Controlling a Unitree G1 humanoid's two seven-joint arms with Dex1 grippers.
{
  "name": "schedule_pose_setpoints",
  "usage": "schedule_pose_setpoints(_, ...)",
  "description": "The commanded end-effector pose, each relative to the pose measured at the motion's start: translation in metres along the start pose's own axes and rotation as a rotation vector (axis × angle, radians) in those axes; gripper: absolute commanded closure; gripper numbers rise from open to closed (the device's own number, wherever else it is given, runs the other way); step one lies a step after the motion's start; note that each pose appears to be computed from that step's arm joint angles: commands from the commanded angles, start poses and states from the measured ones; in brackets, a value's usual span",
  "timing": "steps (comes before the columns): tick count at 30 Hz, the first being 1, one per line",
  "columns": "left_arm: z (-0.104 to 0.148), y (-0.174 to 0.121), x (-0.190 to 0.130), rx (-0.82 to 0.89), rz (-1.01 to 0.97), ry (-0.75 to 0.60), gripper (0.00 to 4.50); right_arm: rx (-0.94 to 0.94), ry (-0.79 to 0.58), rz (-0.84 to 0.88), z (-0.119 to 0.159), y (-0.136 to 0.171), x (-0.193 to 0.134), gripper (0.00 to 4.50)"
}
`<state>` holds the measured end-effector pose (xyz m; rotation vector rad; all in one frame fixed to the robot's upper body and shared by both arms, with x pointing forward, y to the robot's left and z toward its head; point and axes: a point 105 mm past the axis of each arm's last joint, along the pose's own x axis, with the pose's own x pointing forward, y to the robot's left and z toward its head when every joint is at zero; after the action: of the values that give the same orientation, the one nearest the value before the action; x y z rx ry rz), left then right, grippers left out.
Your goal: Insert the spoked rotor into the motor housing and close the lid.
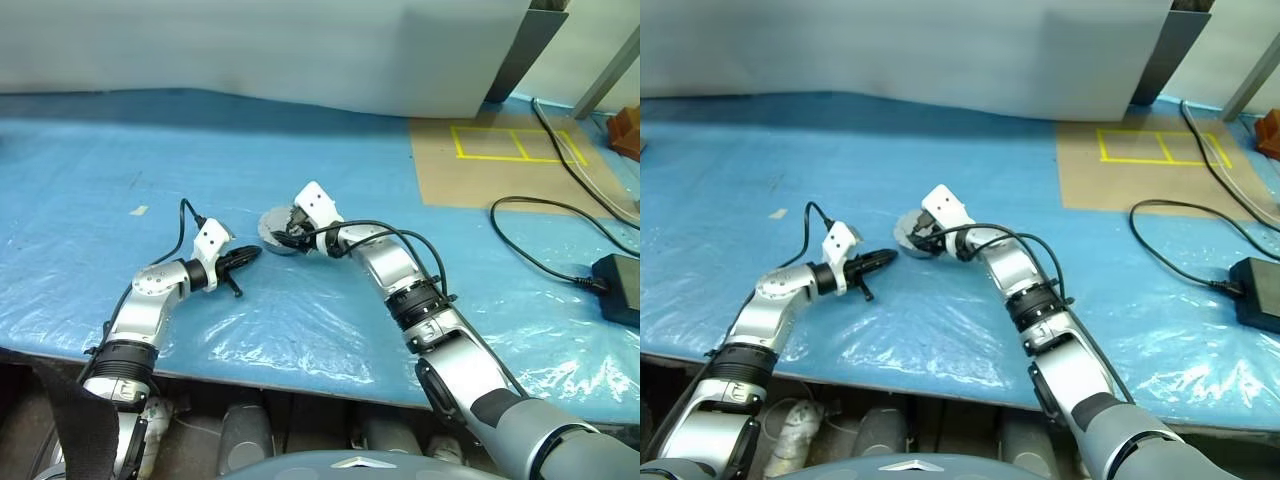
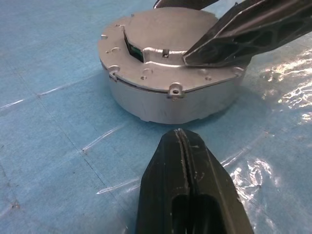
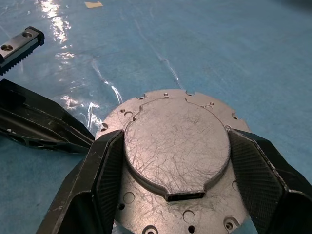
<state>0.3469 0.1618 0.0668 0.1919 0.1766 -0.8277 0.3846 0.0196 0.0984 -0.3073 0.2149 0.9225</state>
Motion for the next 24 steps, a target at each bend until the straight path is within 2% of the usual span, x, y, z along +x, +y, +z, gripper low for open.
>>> schedule_pose_setpoints(1, 0.007, 0.001, -0.001, 0.02, 0.002, -0.022, 4.5, 0.019, 0.109, -0.01, -0.032, 0.003, 0.003, 1.53)
schedule_pose_setpoints(7, 0.011, 0.002, -0.003, 0.016, -0.003, -0.039, 4.5, 0.003, 0.108, -0.007, -0.036, -0.001, -0.003, 1.53)
schedule_pose_setpoints(12, 0.045, 0.007, -0.008, -0.068, 0.001, -0.198, 4.5, 0.008, 0.112, -0.007, -0.04, -0.005, -0.007, 1.53)
schedule_pose_setpoints(16, 0.062, 0.01, -0.009, -0.133, 0.0, -0.261, 4.5, 0.034, 0.109, -0.014, -0.041, -0.007, -0.01, 1.53)
schedule_pose_setpoints(24, 0.047, 0.004, -0.002, -0.108, -0.032, -0.187, 4.5, 0.032, 0.105, -0.02, -0.04, -0.008, -0.01, 1.53)
